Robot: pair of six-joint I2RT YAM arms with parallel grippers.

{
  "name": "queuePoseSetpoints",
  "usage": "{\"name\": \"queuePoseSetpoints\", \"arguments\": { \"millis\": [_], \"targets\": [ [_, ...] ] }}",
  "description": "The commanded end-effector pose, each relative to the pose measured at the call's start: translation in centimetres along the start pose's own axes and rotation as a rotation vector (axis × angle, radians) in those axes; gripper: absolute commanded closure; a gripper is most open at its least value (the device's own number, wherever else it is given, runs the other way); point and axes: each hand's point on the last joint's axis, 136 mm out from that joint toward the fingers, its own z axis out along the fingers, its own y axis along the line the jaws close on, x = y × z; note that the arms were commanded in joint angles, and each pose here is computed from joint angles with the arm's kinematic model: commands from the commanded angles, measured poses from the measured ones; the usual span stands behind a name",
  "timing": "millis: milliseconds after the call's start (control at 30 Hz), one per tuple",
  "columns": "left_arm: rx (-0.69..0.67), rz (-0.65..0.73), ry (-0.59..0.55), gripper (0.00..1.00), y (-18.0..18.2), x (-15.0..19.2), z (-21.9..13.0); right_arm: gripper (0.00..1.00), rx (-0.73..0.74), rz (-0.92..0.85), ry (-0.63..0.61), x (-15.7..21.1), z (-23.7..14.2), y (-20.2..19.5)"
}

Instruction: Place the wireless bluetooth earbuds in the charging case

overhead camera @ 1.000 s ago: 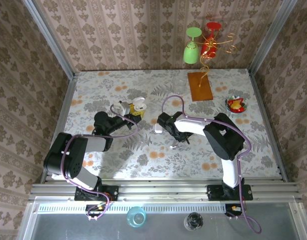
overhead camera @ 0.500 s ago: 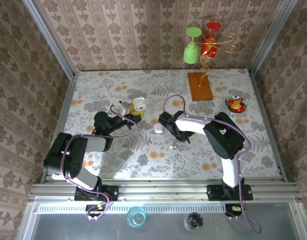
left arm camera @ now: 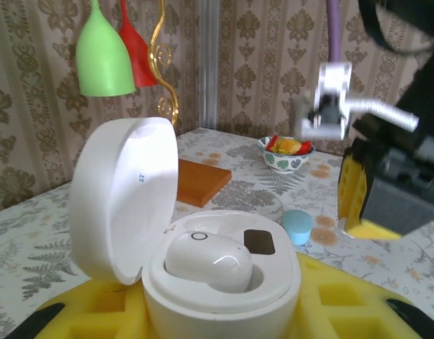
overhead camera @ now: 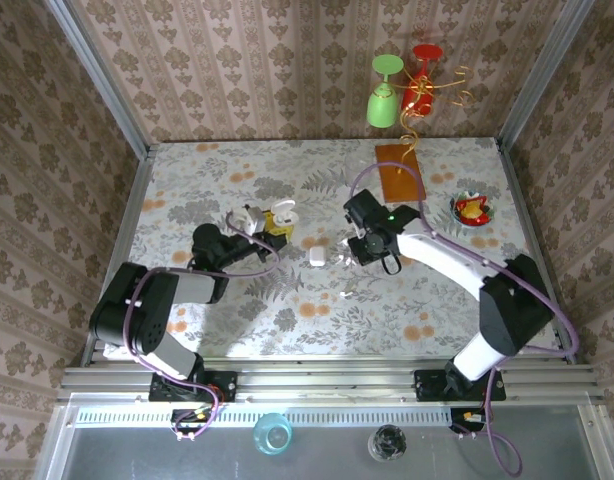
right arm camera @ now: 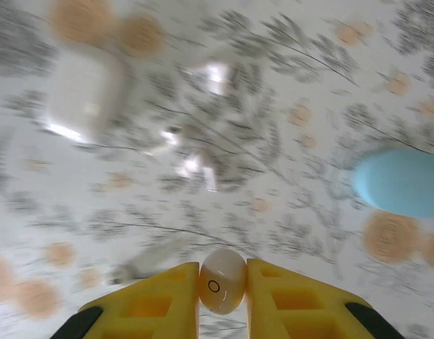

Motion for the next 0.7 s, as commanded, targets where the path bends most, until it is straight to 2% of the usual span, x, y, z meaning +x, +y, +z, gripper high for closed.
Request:
{"name": "queuePoseSetpoints", "arguments": {
  "millis": [0,167,333,433,667],
  "targets": [
    [0.078,0.044,-0.025,0.74,-1.3,-0.8,1.0,0.77,-0.353,0.028,-0.059,-1.2,-3.1,4.9],
    [0.193,0.028,-0.019,0.73,-3.6,-0.7,1.9,0.77,-0.618,0.011,-0.201,-4.1,-7.9,7.7],
    [0.308,-0.01,-0.01,0.74,-6.1,-0.5,2.9,0.77,-0.76,-0.038,-0.254,-5.6,-10.5,9.4],
    [0.35,-0.021,-0.01,0.74,-7.0,-0.6,3.3,0.77,-0.794,-0.055,-0.276,-6.3,-11.2,9.9],
    [0.397,-0.028,-0.013,0.74,-7.7,-1.1,3.4,0.77,-0.775,-0.05,-0.261,-6.9,-10.3,9.7]
  ]
}}
